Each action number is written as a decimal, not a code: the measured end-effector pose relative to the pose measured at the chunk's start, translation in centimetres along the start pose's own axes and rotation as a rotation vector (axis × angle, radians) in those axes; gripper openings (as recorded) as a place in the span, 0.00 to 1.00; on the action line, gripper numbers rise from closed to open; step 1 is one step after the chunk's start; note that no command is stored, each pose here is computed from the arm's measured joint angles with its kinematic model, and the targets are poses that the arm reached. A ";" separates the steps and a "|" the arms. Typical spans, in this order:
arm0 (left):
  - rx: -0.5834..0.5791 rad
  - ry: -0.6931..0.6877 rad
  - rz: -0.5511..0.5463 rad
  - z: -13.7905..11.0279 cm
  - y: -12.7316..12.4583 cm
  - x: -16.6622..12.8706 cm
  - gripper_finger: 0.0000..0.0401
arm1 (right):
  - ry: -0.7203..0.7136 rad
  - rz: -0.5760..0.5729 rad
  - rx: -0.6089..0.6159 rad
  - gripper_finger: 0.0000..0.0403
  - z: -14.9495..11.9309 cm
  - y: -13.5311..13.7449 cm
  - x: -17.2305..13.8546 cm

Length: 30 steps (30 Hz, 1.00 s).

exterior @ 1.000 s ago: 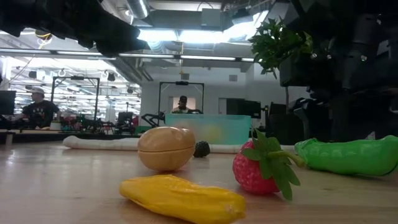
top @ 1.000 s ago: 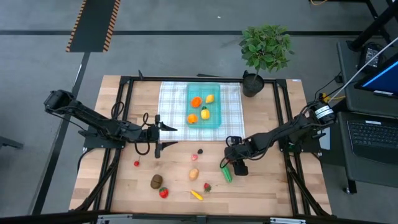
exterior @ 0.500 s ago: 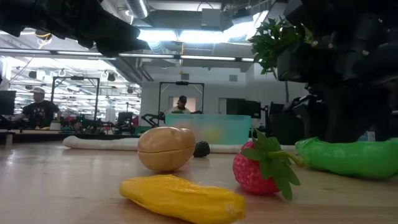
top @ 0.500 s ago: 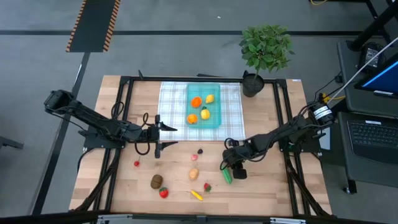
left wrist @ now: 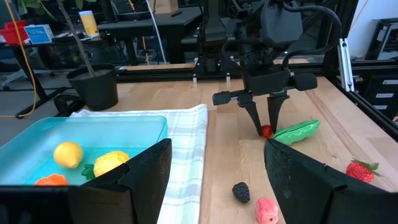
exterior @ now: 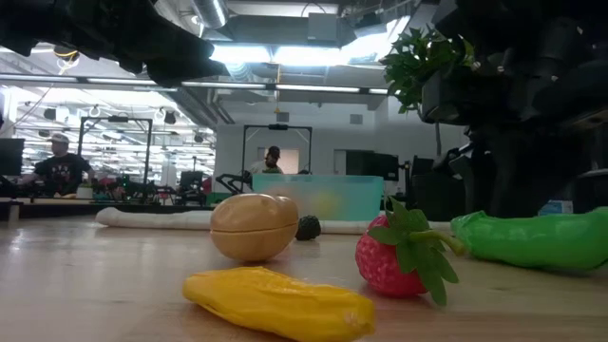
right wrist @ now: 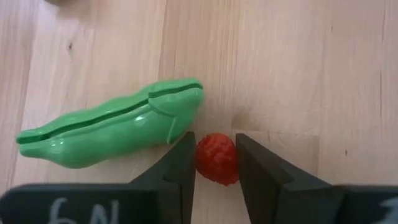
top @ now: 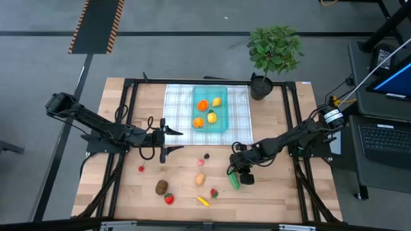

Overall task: Pick and placing Produce into tupperware
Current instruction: Put the red raspberry into the green bin

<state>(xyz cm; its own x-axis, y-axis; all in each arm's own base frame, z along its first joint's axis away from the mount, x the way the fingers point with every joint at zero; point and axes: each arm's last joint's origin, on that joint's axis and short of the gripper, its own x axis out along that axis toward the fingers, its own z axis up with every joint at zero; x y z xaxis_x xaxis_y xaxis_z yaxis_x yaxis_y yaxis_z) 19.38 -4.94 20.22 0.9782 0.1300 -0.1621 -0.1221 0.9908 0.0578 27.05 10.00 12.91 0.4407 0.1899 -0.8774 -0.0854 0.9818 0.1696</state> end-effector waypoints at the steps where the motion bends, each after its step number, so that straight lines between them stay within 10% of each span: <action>1: 0.000 0.000 0.000 0.0 0.0 0.0 0.62 | 0.000 -0.001 0.001 0.23 0.0 0.0 0.0; 30: 0.000 0.001 0.000 0.0 0.0 0.0 0.62 | -0.243 -0.174 -0.017 0.22 2.3 -4.1 -7.2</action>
<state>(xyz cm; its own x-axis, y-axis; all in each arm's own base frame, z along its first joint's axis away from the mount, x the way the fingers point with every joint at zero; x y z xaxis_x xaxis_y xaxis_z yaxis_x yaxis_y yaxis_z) 19.38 -4.94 20.22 0.9781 0.1301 -0.1626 -0.1221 0.9908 0.0579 26.27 4.59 19.57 0.6509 0.0147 -0.7590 -0.0035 0.9999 0.0164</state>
